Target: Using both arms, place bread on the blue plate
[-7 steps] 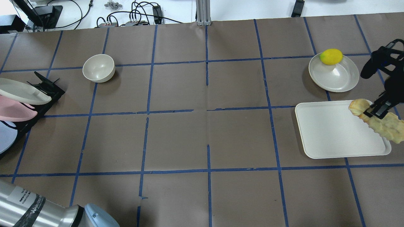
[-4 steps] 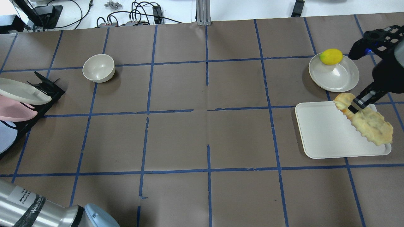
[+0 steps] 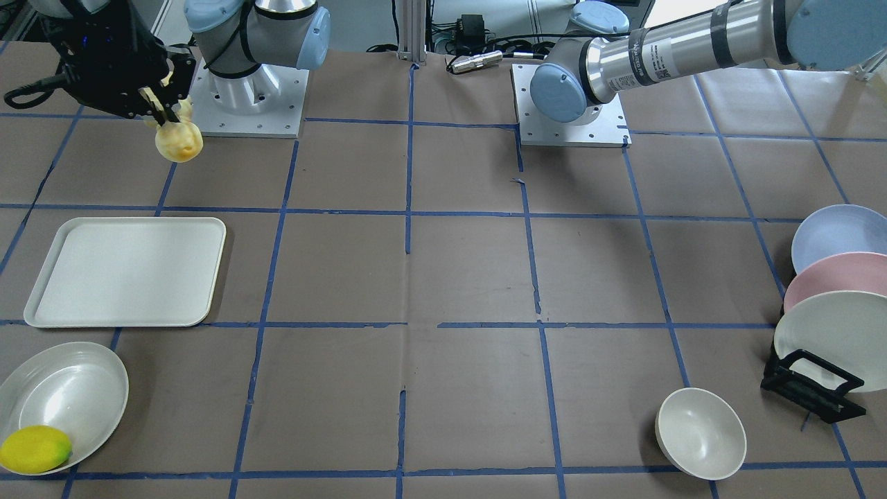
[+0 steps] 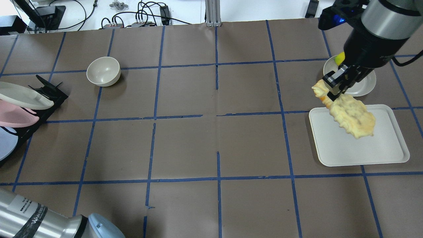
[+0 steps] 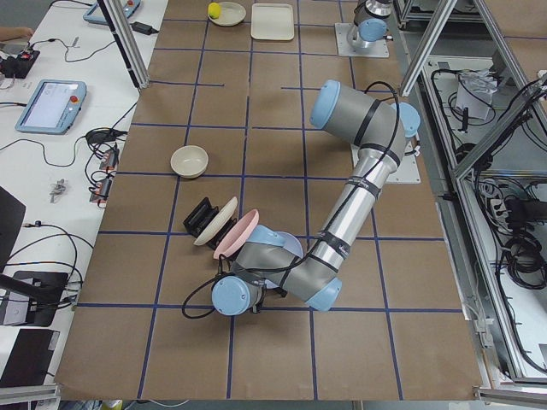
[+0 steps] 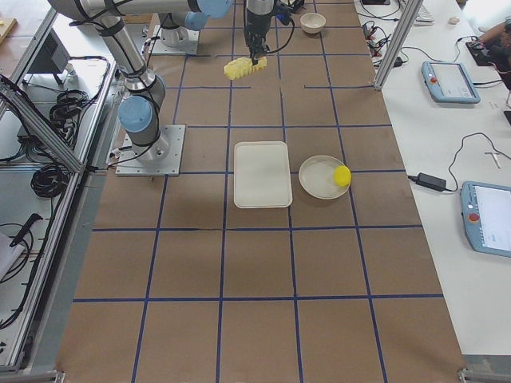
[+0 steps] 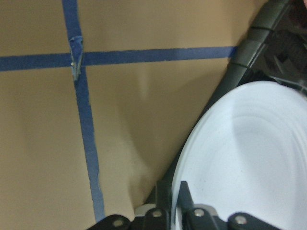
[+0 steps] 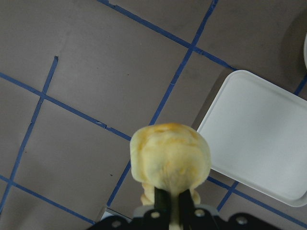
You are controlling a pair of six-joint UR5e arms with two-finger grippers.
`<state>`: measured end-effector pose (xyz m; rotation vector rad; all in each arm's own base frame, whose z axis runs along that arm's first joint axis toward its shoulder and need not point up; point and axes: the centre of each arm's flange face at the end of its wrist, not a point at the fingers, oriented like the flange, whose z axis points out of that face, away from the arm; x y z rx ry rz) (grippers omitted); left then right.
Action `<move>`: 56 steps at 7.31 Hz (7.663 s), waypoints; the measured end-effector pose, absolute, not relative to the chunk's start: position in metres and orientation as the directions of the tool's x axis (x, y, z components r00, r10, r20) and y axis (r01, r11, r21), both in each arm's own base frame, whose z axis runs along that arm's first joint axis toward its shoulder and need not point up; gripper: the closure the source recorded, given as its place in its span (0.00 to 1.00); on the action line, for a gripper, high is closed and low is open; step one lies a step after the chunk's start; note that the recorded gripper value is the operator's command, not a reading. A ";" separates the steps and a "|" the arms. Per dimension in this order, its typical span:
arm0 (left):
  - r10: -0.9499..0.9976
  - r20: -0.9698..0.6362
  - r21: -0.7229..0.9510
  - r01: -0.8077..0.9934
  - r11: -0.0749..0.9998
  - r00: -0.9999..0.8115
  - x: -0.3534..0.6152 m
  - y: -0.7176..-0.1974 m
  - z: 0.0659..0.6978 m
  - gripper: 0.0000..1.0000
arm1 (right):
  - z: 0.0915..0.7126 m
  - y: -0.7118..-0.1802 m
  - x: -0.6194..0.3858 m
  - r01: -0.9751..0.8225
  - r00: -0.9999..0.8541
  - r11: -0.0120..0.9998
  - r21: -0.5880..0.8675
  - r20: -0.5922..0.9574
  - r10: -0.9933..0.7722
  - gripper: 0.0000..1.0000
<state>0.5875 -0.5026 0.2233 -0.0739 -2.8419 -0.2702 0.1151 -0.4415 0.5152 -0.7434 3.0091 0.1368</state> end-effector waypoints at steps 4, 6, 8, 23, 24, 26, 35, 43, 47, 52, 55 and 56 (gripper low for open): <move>0.052 0.272 0.166 0.100 0.981 -0.961 0.587 -0.486 0.279 0.86 | 0.507 -0.445 0.133 -0.465 -0.885 0.879 0.102 -0.068 -0.461 0.80; 0.048 0.291 0.181 0.105 0.978 -0.955 0.572 -0.465 0.345 0.86 | 0.505 -0.445 0.133 -0.467 -0.884 0.878 0.108 -0.070 -0.461 0.80; 0.043 0.333 0.200 0.115 0.973 -0.942 0.536 -0.442 0.408 0.87 | 0.504 -0.445 0.131 -0.470 -0.883 0.876 0.111 -0.072 -0.464 0.79; -0.131 0.420 0.268 -0.015 0.963 -0.898 -0.153 -0.579 0.245 0.87 | 0.503 -0.447 0.128 -0.472 -0.882 0.873 0.120 -0.067 -0.467 0.78; -0.142 0.412 0.270 -0.028 0.962 -0.900 -0.166 -0.579 0.231 0.83 | 0.503 -0.447 0.128 -0.472 -0.881 0.873 0.120 -0.068 -0.468 0.78; -0.126 0.396 0.238 -0.031 0.971 -0.910 -0.194 -0.568 0.215 0.01 | 0.503 -0.447 0.127 -0.473 -0.881 0.873 0.121 -0.068 -0.468 0.78; -0.132 0.122 0.081 -0.123 0.989 -0.984 -0.122 -0.539 0.412 0.00 | 0.439 -0.517 0.261 -0.462 -0.887 0.880 0.108 -0.038 -0.460 0.76; -0.041 -0.057 0.032 -0.043 0.999 -0.998 -0.142 -0.507 0.502 0.00 | 0.289 -0.560 0.395 -0.485 -0.874 0.868 0.106 -0.011 -0.487 0.04; -0.052 -0.061 0.030 -0.054 0.998 -0.997 -0.136 -0.501 0.503 0.00 | 0.333 -0.563 0.345 -0.569 -0.817 0.819 0.078 0.056 -0.573 0.01; -0.061 -0.048 0.026 -0.062 0.998 -0.997 -0.135 -0.509 0.505 0.00 | 0.449 -0.471 0.117 -0.372 -0.928 0.927 -0.046 -0.013 -0.372 0.01; 0.003 -0.016 0.054 0.002 0.999 -1.000 -0.129 -0.510 0.514 0.00 | 0.506 -0.452 0.061 -0.230 -0.972 0.973 0.002 -0.052 -0.230 0.01; 0.003 -0.016 0.053 0.003 0.999 -1.000 -0.124 -0.511 0.516 0.00 | 0.513 -0.454 0.064 -0.217 -0.974 0.976 0.014 -0.061 -0.216 0.01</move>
